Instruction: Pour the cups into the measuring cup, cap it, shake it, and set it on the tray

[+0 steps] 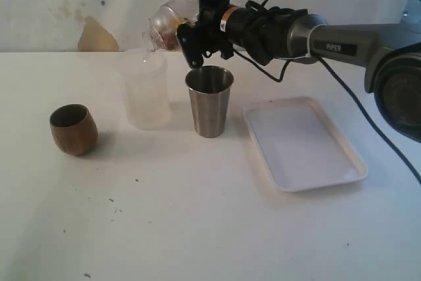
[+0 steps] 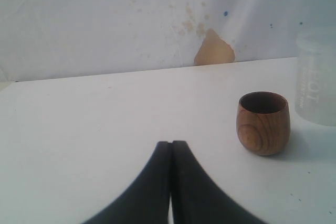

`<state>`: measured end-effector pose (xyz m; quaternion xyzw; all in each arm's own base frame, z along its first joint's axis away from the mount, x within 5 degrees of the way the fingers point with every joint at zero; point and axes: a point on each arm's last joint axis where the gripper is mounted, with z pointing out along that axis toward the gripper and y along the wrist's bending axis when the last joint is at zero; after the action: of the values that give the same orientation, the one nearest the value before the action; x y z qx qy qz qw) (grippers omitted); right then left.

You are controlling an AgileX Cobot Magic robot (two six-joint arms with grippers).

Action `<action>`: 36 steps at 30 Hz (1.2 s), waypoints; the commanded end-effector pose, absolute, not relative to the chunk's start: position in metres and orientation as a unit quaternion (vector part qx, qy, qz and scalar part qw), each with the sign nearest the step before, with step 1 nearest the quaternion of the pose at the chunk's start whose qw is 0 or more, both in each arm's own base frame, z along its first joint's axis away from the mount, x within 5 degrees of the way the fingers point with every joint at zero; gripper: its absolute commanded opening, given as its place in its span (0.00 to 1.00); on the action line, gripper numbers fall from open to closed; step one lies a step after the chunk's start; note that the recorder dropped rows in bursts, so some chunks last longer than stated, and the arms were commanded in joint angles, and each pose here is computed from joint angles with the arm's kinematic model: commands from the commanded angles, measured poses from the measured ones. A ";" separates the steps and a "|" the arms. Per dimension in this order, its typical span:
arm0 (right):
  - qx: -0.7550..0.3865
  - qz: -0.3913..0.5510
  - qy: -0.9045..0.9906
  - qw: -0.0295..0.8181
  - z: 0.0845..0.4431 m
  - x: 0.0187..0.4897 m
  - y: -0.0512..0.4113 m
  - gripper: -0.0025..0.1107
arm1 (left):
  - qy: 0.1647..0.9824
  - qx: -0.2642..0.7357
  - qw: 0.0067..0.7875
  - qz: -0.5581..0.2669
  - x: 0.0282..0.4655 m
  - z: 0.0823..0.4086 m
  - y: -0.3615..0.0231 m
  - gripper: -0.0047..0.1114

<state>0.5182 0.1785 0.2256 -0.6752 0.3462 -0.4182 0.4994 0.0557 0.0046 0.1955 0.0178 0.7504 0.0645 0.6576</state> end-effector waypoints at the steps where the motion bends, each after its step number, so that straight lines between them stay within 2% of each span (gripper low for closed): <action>1: -0.636 -0.435 0.325 0.549 0.251 0.517 0.181 0.02 | 0.747 0.019 0.662 0.068 0.056 0.195 0.005 0.04; 14: -0.649 -0.470 0.271 0.533 0.235 0.521 0.184 0.02 | 0.747 0.019 0.662 0.068 0.056 0.195 0.005 0.04; 36: -0.642 -0.536 0.195 0.513 0.249 0.526 0.186 0.02 | 0.747 0.019 0.662 0.068 0.056 0.195 0.005 0.04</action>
<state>0.5268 0.1868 0.2341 -0.6648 0.2174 -0.5122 0.4984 0.0557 0.0046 0.1955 0.0178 0.7504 0.0645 0.6576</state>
